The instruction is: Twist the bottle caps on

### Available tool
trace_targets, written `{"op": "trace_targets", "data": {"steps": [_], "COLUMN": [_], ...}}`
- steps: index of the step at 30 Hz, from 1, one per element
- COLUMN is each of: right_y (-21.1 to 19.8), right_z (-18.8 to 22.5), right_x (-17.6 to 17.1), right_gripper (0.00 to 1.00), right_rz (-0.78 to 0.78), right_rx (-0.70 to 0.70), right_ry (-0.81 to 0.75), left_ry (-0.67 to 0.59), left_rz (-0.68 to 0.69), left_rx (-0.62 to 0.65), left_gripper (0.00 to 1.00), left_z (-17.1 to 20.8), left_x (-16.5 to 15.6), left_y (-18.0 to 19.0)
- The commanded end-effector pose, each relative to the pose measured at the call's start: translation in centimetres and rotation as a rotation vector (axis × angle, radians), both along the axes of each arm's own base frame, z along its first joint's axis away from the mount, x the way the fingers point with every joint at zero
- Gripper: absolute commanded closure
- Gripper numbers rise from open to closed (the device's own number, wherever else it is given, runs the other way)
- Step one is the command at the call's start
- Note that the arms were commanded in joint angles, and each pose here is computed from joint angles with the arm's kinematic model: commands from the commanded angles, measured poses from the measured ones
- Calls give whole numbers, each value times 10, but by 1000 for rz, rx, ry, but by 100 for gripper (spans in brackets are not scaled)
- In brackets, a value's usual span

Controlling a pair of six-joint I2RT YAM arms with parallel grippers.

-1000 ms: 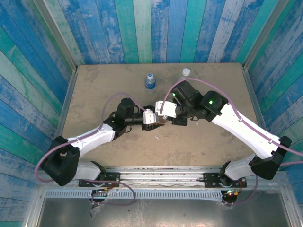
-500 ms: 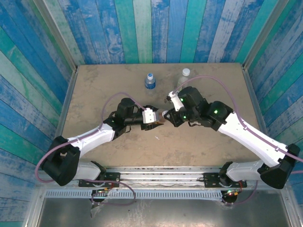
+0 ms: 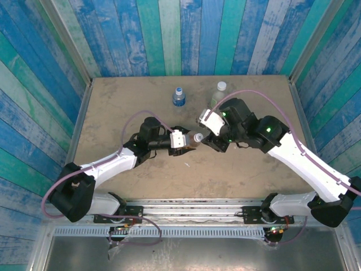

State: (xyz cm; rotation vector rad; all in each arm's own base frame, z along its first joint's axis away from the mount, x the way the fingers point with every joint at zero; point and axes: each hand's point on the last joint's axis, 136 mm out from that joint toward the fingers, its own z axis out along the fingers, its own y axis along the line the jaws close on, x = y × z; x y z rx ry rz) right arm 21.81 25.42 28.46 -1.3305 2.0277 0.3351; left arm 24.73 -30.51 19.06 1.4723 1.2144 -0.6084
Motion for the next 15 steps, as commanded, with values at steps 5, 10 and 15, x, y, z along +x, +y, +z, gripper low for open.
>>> {"op": "trace_targets", "data": {"steps": [5, 10, 15], "right_y": [4, 12, 19], "right_z": [-1, -14, -22], "right_x": [-8, -8, -5], "right_gripper": [45, 47, 59], "right_rz": [362, 452, 458], "right_rx": [-198, -246, -250], "right_ry": [-201, -211, -182], "left_ry": [-51, -52, -50], "left_rz": [-22, -23, -18], "left_rx": [-31, -31, -26], "left_gripper": [41, 41, 41], "left_z": [18, 18, 16], "left_x": [-4, -5, -3], "left_y": [-1, -1, -1]}}
